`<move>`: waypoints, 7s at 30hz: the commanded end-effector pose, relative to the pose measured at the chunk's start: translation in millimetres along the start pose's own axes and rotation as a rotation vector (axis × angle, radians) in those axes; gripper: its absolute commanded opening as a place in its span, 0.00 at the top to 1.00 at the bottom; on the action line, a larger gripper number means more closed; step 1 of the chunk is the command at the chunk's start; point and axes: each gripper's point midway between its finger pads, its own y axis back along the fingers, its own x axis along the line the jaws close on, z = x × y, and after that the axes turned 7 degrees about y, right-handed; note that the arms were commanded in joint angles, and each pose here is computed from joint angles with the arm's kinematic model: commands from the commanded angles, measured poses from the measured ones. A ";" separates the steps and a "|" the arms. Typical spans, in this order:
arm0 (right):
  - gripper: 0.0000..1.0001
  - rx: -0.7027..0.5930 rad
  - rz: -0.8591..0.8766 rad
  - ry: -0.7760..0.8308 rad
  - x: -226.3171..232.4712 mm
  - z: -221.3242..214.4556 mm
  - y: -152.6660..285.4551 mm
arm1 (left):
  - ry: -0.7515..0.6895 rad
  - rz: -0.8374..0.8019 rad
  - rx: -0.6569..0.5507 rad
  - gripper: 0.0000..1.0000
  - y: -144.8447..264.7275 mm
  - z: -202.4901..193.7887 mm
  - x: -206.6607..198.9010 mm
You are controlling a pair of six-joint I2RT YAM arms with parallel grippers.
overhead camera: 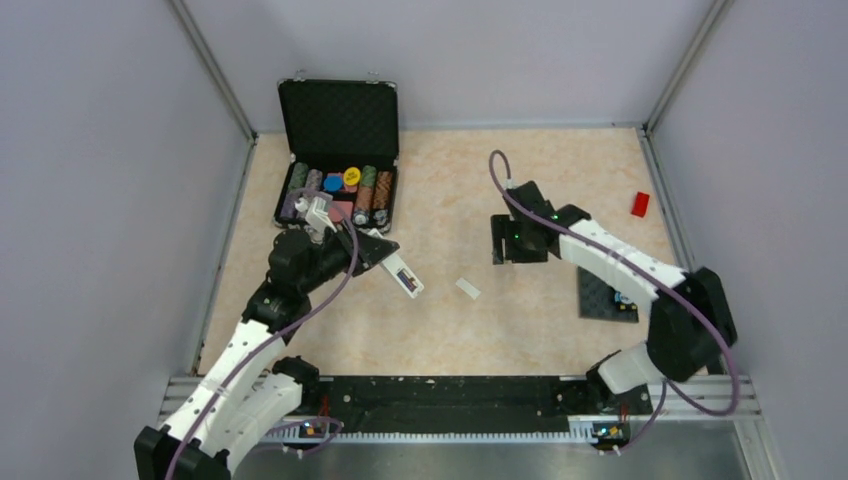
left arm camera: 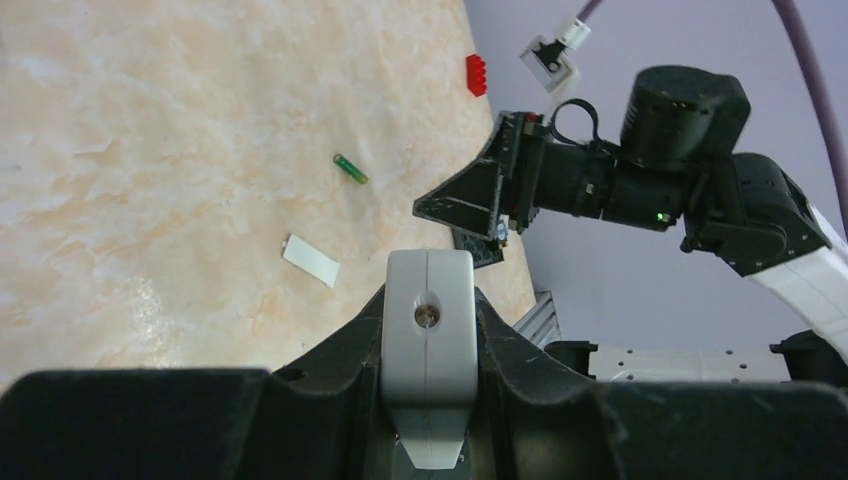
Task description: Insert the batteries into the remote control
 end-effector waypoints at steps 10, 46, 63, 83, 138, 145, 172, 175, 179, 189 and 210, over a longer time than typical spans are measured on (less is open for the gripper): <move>0.37 0.069 -0.083 0.354 -19.6 46.5 -77.9 | 0.058 0.026 -0.037 1.00 -16.6 14.4 2.6; 1.00 0.153 -0.096 -0.282 -13.6 15.9 -108.5 | 0.015 -0.018 -0.022 1.00 -41.1 34.6 19.1; 1.00 0.096 -0.314 -1.043 -26.3 -46.2 -62.7 | 0.035 0.003 -0.043 1.00 -16.3 18.0 27.9; 0.60 0.030 -0.284 -1.005 -24.8 -13.5 -49.6 | 0.012 0.027 -0.054 1.00 -8.3 15.1 32.3; 0.66 0.162 0.012 0.926 -35.5 -14.3 -90.6 | -0.057 0.124 -0.087 1.00 -10.3 34.8 35.6; 0.84 0.174 0.031 0.863 -30.4 -18.9 -91.5 | -0.055 0.127 -0.085 1.00 -10.6 34.2 36.5; 1.00 -0.278 0.768 0.184 136.8 34.9 108.8 | -0.002 -0.274 0.146 1.00 -18.8 1.0 -25.3; 1.00 -0.271 0.789 0.180 153.4 25.2 131.6 | 0.037 -0.273 0.191 1.00 -24.2 -2.3 -28.2; 1.00 -0.202 0.776 0.147 168.7 13.0 147.2 | 0.127 -0.276 0.262 1.00 -33.0 -18.7 -26.0; 1.00 -0.004 0.683 0.157 177.1 -18.5 140.8 | 0.144 -0.256 0.332 1.00 -43.2 -43.3 -17.1; 1.00 0.135 0.525 0.200 181.6 -40.8 94.3 | 0.188 -0.176 0.390 1.00 -52.7 -65.2 1.9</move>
